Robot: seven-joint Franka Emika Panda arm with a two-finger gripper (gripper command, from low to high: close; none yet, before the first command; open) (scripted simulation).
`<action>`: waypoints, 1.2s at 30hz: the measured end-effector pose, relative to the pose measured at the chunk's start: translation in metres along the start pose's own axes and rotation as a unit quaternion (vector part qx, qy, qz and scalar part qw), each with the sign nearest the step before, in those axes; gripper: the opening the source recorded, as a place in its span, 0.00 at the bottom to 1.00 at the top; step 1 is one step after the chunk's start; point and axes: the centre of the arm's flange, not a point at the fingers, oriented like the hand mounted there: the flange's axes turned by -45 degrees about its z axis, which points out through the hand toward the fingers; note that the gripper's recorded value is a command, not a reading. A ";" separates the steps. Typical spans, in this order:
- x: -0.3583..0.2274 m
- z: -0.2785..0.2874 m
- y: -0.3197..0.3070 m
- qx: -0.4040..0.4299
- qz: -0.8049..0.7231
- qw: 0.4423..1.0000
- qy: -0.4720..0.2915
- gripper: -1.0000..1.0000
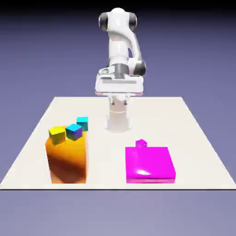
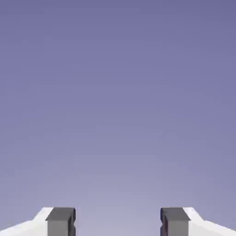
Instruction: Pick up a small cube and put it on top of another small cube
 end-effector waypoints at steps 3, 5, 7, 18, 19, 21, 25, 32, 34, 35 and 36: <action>-0.037 0.032 -0.033 0.032 -0.033 0.996 -0.072 0.50; -0.064 0.050 -0.055 0.051 -0.058 0.990 -0.120 0.50; -0.094 0.064 -0.075 0.066 -0.085 0.980 -0.167 0.50; -0.260 0.090 -0.142 0.093 -0.240 0.885 -0.389 0.50; -0.260 0.090 -0.142 0.093 -0.240 0.885 -0.389 0.50; -0.268 0.100 -0.142 0.094 -0.239 0.885 -0.389 0.50; -0.287 0.120 -0.143 0.095 -0.239 0.885 -0.389 0.50; -0.310 0.138 -0.141 0.093 -0.240 0.885 -0.389 0.00; -0.299 0.130 -0.142 0.094 -0.239 0.885 -0.389 0.00; -0.293 0.125 -0.143 0.095 -0.239 0.885 -0.389 0.00; -0.288 0.121 -0.143 0.095 -0.239 0.885 -0.389 0.00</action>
